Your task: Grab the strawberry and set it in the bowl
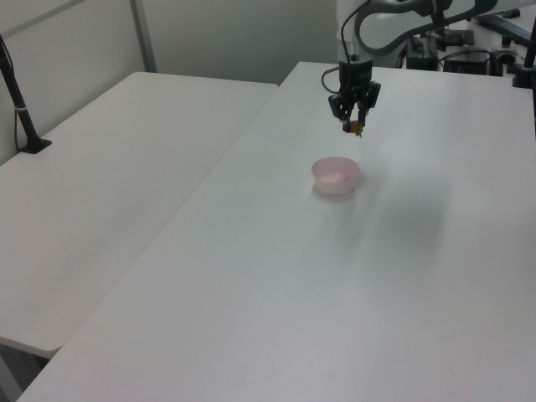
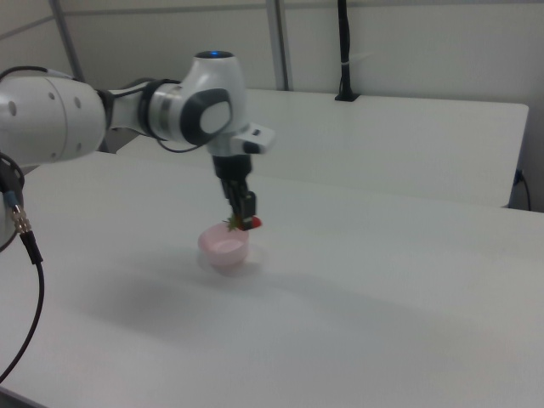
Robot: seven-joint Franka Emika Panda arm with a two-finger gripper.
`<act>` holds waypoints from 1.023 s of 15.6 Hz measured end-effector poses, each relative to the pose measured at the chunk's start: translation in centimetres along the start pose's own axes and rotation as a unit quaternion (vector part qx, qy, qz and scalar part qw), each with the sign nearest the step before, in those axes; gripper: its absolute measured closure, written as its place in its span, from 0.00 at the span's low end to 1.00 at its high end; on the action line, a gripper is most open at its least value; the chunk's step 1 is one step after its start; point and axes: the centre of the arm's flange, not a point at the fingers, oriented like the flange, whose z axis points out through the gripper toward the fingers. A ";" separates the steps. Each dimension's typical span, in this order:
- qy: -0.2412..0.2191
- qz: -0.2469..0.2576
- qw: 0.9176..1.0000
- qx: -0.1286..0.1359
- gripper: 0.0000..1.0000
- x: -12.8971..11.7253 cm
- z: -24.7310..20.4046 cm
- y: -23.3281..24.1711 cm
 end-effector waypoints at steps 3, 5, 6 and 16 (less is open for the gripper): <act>-0.008 -0.040 0.999 -0.004 0.55 -3.1 1.0 -5.1; -0.010 -0.048 0.999 -0.006 0.38 -3.8 1.5 -6.2; -0.010 -0.048 0.999 -0.007 0.28 -3.7 1.4 -6.1; -0.007 -0.146 0.989 -0.018 0.00 -9.9 -13.4 -3.7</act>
